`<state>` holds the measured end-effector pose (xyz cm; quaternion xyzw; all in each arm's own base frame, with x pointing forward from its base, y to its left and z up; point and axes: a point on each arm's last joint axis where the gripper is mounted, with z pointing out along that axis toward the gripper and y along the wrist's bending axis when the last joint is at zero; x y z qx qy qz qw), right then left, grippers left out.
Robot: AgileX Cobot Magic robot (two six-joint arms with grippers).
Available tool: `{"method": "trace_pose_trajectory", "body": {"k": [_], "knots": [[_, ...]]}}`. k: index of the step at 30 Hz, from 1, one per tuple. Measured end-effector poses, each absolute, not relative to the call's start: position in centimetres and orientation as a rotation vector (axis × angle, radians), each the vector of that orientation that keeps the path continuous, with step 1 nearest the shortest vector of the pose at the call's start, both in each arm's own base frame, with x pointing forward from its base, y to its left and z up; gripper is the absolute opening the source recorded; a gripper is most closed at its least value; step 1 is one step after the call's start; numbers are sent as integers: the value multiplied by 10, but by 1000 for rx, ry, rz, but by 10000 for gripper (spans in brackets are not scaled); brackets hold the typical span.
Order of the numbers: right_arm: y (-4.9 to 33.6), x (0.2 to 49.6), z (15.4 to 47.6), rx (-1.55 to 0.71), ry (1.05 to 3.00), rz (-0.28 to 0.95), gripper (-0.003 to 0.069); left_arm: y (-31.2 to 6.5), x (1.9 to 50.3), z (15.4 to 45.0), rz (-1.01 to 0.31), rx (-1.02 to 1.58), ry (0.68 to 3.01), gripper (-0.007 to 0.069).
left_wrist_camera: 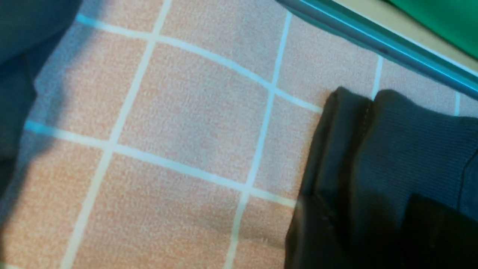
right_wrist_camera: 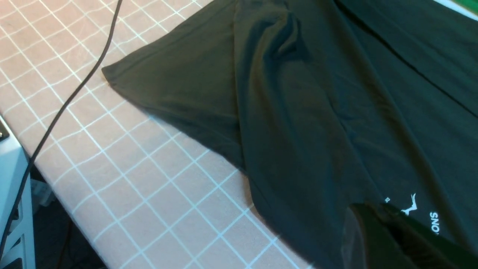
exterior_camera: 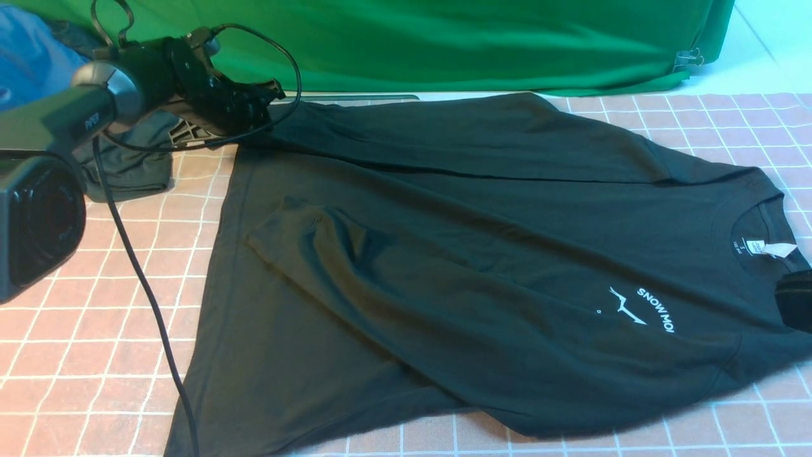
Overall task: Fold a long-sleeved shirt over a pink coffee tablecloth.
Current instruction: 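Grab the top left corner of the dark shirt with the left gripper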
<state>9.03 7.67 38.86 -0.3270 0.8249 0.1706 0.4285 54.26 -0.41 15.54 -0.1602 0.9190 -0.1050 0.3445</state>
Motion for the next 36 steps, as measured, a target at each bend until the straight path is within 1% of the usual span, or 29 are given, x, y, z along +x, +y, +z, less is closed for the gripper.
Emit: {"method": "trace_pose_trajectory", "body": {"k": [2,3,4,5,6,13,19,21,24,26,27,28,29,31,34,36], "knots": [[77,90,389,-816,2059,426,36,-7,542,155,-249,-359,2398,186],[77,90,389,-816,2059,426,36,-6,542,155,-246,-355,2399,176],[77,90,389,-816,2059,426,36,-8,542,156,-236,-329,2402,113],[77,90,389,-816,2058,426,36,-9,542,158,-229,-311,2404,68],[77,90,389,-816,2058,426,36,-9,541,161,-223,-301,2402,55],[77,90,389,-816,2058,426,36,-11,537,191,-192,-223,2362,48],[77,90,389,-816,2060,425,36,-10,535,189,-168,-190,2398,53],[77,90,389,-817,2061,429,36,-10,534,185,-155,-179,2420,68],[77,90,389,-816,2061,430,36,-8,534,178,-120,-154,2444,136],[77,90,388,-817,2062,433,36,-7,534,176,-89,-133,2451,225],[77,90,388,-817,2062,433,36,-7,534,176,-84,-129,2451,233],[77,90,389,-816,2062,435,36,-6,534,177,-78,-125,2448,295],[77,90,389,-815,2063,436,36,-6,534,177,-78,-125,2447,332],[77,90,389,-815,2063,436,36,-6,534,177,-79,-126,2450,383],[77,90,389,-815,2063,437,36,-7,534,177,-103,-143,2449,438],[77,90,389,-815,2063,437,36,-9,534,177,-128,-160,2448,450]]}}
